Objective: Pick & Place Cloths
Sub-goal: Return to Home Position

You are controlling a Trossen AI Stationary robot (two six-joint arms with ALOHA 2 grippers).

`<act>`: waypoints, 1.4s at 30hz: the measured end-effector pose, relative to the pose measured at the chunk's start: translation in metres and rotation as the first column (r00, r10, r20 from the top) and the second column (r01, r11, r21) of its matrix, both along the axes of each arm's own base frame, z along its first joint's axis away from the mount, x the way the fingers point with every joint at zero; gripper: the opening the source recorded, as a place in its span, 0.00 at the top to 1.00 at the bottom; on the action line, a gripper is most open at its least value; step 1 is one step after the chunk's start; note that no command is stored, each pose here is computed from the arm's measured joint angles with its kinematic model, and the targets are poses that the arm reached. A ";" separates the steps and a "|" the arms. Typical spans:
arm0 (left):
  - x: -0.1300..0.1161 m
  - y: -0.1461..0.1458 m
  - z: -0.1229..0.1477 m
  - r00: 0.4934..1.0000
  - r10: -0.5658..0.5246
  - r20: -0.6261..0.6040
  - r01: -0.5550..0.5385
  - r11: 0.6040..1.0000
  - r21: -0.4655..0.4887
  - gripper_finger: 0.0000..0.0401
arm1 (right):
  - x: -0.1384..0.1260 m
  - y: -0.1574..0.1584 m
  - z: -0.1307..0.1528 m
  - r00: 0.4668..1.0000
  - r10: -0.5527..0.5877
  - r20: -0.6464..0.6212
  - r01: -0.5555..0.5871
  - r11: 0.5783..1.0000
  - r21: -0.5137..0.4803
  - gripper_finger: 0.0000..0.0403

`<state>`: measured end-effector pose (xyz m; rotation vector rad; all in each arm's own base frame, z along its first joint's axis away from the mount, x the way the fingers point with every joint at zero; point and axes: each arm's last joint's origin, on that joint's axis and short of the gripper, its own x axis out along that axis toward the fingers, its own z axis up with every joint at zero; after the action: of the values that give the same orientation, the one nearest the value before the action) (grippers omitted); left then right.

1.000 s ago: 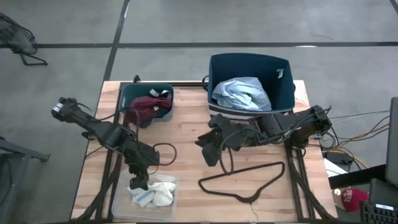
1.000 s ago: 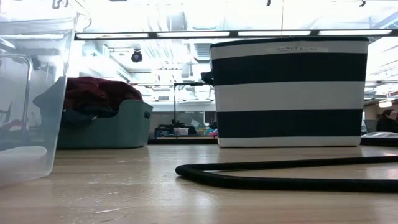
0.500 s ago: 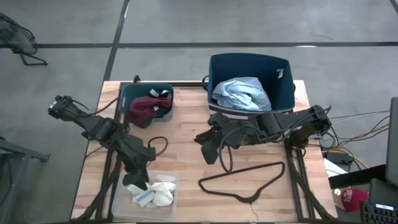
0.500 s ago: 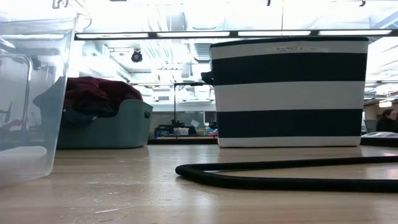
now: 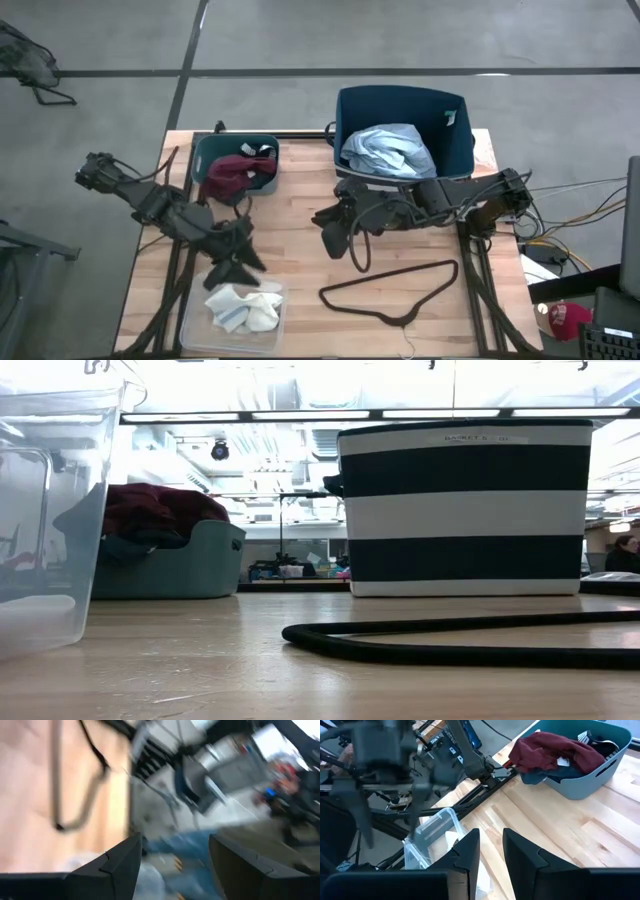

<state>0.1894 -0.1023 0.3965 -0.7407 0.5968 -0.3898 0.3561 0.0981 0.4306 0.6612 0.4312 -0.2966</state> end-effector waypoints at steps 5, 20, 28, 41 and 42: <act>0.005 0.004 0.009 0.972 0.159 0.172 -0.177 0.980 0.094 0.42 | 0.000 0.000 0.000 1.000 -0.001 0.003 0.001 1.000 -0.007 0.84; 0.017 0.005 0.016 0.918 0.164 0.360 -0.255 0.941 0.221 0.94 | 0.006 0.002 -0.001 0.996 0.076 0.036 -0.070 0.988 -0.140 0.98; 0.034 0.015 0.008 0.917 0.190 0.352 -0.300 0.909 0.291 0.99 | 0.013 0.001 -0.005 0.989 0.127 0.070 -0.106 0.964 -0.242 0.98; -0.003 0.033 0.031 0.845 0.190 0.500 -0.346 0.907 0.240 0.99 | -0.013 -0.005 0.023 0.971 0.204 0.124 -0.143 0.912 -0.384 0.98; -0.005 0.034 0.030 0.836 0.188 0.515 -0.349 0.906 0.237 0.98 | -0.015 -0.006 0.022 0.971 0.211 0.117 -0.149 0.905 -0.399 0.98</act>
<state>0.1839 -0.0680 0.4266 -0.3765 0.0674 -0.1887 0.3408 0.0925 0.4524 0.2496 0.2677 -0.1446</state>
